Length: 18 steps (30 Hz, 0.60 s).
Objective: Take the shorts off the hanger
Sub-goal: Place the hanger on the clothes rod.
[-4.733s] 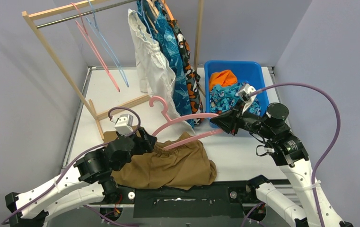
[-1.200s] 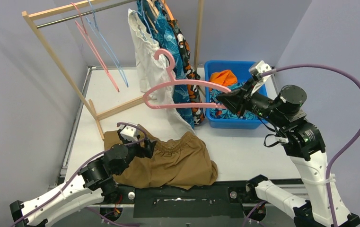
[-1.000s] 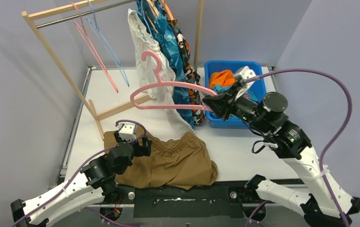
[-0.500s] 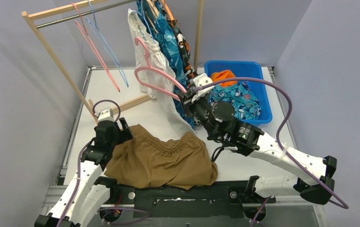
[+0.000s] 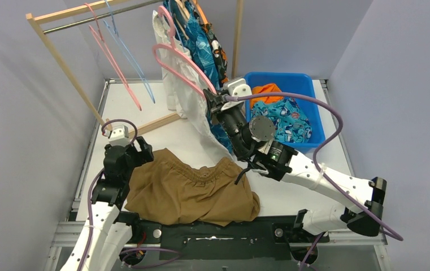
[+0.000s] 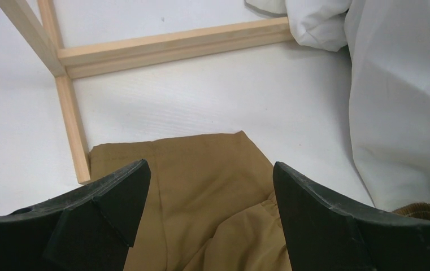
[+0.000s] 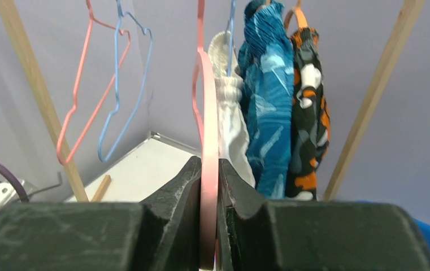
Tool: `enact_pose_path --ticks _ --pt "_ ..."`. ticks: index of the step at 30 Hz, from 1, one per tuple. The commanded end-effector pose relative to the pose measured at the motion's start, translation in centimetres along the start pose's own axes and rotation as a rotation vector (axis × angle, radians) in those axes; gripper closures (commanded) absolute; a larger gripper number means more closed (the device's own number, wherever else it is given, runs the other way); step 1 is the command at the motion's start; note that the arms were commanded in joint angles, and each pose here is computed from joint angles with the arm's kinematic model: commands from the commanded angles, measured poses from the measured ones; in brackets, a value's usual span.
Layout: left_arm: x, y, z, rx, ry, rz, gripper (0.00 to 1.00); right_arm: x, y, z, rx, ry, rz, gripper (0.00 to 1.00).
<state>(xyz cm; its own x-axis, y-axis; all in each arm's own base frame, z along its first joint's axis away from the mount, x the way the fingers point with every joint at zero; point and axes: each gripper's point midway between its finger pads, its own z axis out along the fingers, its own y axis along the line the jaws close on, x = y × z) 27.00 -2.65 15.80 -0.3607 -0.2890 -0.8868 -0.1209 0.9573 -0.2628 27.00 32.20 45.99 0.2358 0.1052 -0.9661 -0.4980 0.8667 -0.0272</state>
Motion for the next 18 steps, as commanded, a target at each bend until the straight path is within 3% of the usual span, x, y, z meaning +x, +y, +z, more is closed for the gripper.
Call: enact_pose_path --ticks 1,13,18 --pt "-2.7 0.4 -0.2 -0.028 -0.109 0.015 0.20 -6.8 1.0 1.6 -0.021 -0.194 0.087 1.00" --pt "-2.4 0.3 -0.1 -0.018 -0.093 0.030 0.20 -8.4 4.2 5.8 -0.072 -0.199 0.043 1.00" --pt "-2.1 0.3 0.1 -0.014 -0.086 0.034 0.20 -6.0 4.8 8.9 -0.115 -0.065 0.039 1.00"
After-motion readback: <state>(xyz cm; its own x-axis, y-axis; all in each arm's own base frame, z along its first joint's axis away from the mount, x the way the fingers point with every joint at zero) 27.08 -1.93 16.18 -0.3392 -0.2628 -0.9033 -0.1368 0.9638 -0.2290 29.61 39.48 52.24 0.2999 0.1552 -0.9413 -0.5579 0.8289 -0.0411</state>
